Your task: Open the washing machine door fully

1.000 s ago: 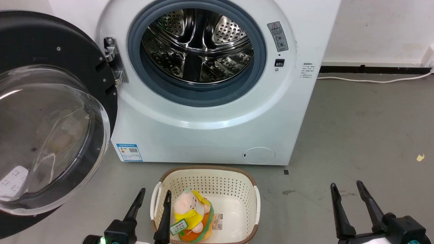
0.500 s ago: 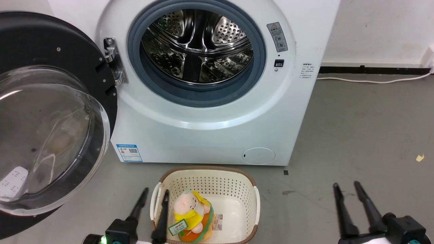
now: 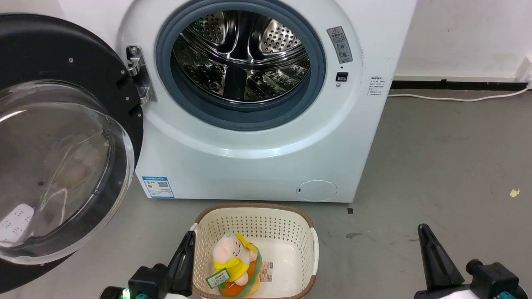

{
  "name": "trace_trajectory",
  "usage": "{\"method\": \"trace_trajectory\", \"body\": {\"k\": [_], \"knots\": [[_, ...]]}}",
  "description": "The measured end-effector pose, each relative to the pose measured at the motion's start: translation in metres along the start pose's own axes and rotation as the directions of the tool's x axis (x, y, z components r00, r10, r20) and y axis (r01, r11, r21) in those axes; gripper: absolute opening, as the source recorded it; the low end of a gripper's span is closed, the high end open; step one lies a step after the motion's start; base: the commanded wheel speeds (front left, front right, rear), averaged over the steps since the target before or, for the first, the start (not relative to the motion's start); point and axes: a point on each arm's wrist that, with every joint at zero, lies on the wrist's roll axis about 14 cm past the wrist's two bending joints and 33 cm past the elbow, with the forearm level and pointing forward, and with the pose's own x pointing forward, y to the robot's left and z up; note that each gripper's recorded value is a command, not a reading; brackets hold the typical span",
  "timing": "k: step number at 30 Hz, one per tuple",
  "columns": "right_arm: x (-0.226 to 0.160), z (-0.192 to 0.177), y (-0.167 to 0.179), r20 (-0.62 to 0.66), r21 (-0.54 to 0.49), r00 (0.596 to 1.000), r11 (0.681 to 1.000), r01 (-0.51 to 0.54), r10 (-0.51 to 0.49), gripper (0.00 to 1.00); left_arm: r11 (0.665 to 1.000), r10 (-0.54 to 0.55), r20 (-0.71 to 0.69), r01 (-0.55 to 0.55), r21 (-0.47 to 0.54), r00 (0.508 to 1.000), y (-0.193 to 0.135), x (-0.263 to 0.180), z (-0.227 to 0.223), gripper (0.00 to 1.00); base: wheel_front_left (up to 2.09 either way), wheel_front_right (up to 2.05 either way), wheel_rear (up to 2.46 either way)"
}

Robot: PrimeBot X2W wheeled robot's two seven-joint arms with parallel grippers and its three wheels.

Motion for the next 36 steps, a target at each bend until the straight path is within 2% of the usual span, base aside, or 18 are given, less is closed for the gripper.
{"method": "trace_trajectory", "body": {"k": [36], "knots": [[0.0056, -0.0017, -0.0012, -0.049, -0.047, 0.999, 0.999, -0.004, 0.002, 0.0, 0.999, 0.025, -0.031, -0.024, 0.037, 0.999, 0.008, 0.0068, 0.0036, 0.0, 0.0, 0.0, 0.0]]}}
